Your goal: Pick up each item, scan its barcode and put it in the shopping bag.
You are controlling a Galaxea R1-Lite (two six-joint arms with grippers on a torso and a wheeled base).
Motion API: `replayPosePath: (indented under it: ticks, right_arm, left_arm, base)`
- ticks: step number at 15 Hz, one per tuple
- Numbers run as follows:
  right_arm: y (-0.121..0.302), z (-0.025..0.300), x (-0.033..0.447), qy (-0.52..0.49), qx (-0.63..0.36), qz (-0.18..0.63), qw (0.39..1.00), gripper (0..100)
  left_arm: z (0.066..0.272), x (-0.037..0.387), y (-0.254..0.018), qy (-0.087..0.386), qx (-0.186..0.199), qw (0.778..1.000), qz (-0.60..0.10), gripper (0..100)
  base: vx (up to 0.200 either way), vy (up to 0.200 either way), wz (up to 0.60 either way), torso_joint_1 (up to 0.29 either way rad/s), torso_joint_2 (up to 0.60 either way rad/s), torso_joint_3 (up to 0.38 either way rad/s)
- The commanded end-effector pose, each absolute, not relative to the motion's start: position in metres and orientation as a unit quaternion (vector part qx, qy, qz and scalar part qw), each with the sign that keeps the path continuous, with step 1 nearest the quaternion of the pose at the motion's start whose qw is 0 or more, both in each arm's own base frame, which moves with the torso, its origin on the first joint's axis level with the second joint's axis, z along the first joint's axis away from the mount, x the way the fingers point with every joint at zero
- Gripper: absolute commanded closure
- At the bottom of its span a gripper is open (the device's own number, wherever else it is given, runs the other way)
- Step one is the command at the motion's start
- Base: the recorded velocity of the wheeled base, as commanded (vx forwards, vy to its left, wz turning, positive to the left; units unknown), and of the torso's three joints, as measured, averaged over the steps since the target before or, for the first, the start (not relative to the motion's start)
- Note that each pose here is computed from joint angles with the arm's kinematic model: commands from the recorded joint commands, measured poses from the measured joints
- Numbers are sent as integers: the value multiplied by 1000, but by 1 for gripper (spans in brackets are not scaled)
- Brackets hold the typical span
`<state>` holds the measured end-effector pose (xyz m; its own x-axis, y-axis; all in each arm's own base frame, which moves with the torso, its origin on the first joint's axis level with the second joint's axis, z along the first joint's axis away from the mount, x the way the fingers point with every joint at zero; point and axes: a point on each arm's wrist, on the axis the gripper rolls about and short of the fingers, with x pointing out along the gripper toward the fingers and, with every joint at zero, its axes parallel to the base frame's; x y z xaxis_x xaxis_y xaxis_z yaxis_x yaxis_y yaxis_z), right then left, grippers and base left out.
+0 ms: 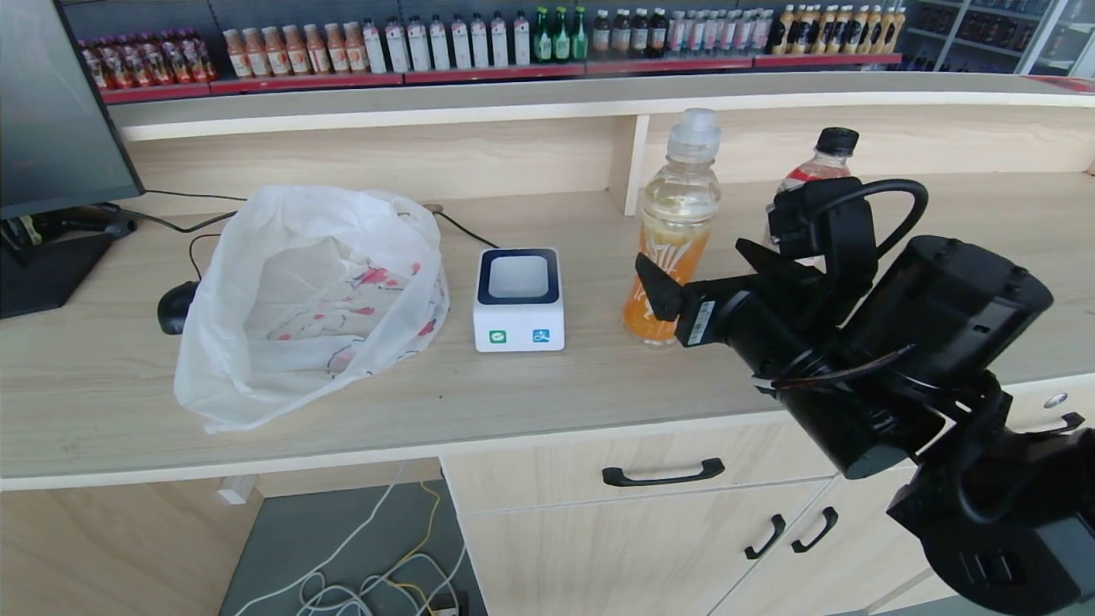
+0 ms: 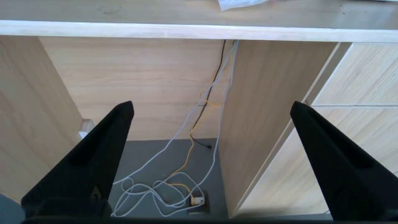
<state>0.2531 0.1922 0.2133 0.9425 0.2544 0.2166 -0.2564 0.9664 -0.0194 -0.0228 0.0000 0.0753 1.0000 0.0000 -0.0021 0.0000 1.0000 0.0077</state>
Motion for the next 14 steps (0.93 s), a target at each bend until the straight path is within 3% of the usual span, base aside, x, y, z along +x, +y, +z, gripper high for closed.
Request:
replayPosePath:
  ticks: [1, 12, 14]
  right_arm:
    - [194, 205, 261, -100, -4, 126, 987, 0]
    - [189, 210, 292, -119, 1, 97, 988, 0]
    - [190, 215, 294, -132, -4, 130, 983, 0]
  left_arm:
    - [75, -23, 0, 1, 4, 1000, 0, 0]
    - [75, -23, 0, 1, 4, 1000, 0, 0]
    - [75, -23, 0, 1, 4, 1000, 0, 0]
  base:
    - [0, 0, 0, 0, 0, 0]
    - [0, 0, 0, 0, 0, 0]
    - [0, 0, 0, 0, 0, 0]
